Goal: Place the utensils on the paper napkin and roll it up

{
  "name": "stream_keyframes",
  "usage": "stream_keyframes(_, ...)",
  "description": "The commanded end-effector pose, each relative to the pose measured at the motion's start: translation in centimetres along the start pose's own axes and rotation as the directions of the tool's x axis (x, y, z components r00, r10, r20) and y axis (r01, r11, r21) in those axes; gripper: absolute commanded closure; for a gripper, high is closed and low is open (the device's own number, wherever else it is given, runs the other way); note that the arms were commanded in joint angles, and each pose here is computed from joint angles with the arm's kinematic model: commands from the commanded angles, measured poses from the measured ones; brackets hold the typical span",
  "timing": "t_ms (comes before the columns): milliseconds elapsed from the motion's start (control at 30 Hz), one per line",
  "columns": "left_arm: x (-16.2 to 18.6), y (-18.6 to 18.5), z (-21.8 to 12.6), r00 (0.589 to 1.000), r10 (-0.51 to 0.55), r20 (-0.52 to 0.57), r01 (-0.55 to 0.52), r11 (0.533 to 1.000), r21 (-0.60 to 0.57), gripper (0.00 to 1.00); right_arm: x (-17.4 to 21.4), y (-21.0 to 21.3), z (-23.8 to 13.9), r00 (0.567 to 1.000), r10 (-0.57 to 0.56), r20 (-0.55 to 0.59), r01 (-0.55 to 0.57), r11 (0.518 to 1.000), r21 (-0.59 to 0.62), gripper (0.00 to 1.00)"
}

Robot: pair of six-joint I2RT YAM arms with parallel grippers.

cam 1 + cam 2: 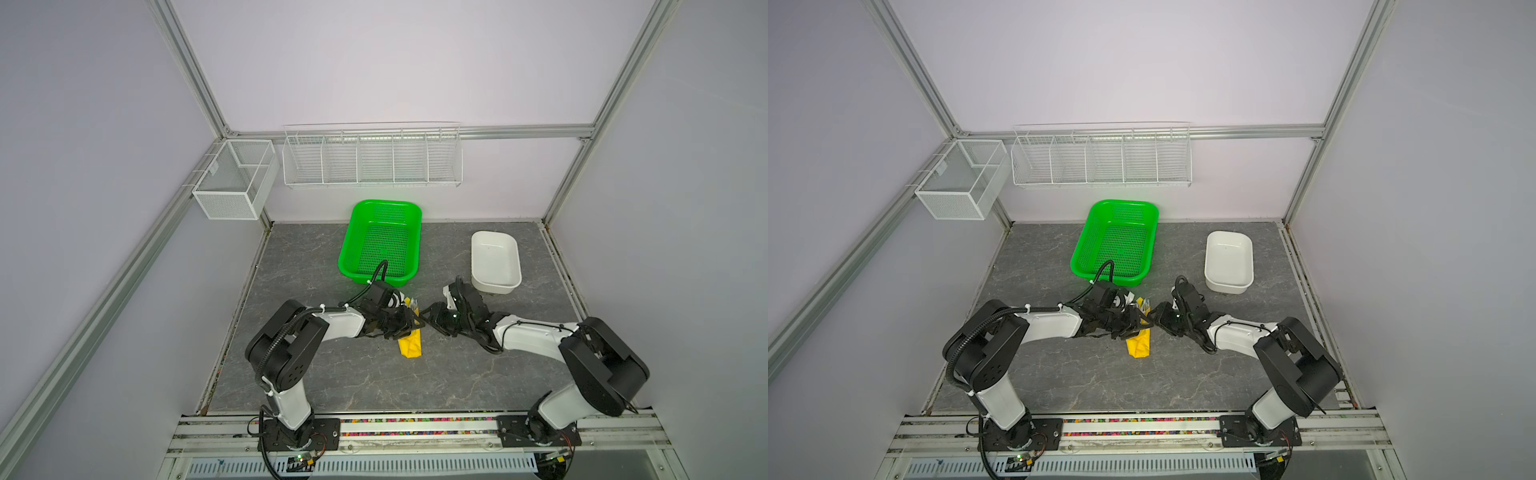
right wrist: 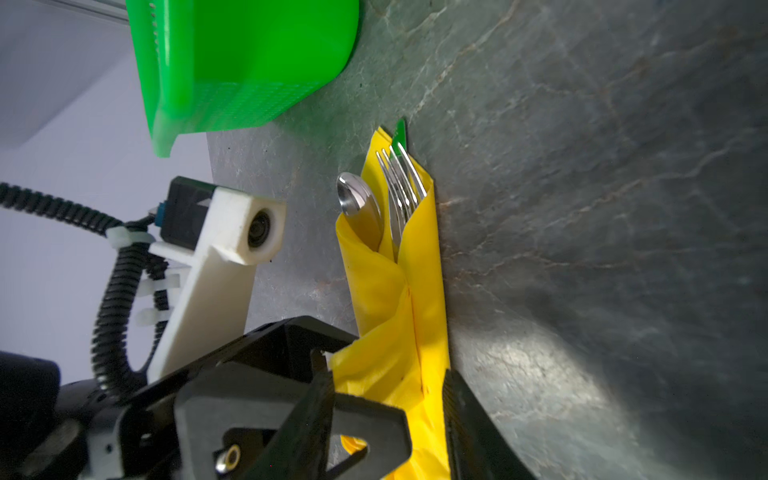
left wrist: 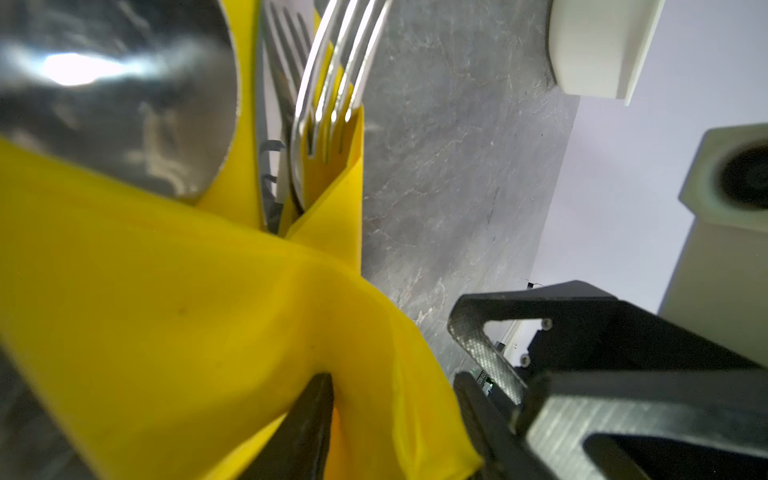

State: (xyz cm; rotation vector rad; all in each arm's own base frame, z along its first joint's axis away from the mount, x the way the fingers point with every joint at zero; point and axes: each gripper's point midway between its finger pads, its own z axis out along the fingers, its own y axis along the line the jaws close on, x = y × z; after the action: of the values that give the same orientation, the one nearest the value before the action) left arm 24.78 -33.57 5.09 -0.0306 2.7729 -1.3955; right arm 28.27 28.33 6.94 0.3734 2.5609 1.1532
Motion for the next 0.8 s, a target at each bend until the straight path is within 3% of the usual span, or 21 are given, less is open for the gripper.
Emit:
stream_keyframes(0,0.2,-2.3,-0.4,0.998,0.061,0.004,-0.061,0.994,0.092,0.47,0.3,0.1,0.6,0.999,0.037,-0.028,-0.037,0.999,-0.006,0.54)
stream_keyframes(467,0.4,-2.7,-0.3,0.997,0.076,-0.006,-0.075,0.990,0.123,0.49,1.2,0.7,2.2,0.990,0.030,-0.134,-0.035,0.999,-0.034,0.47)
stream_keyframes(767,0.4,-2.7,-0.3,0.997,0.077,-0.006,-0.076,0.990,0.119,0.49,2.8,0.1,2.2,0.975,0.000,-0.222,-0.006,1.000,-0.027,0.55)
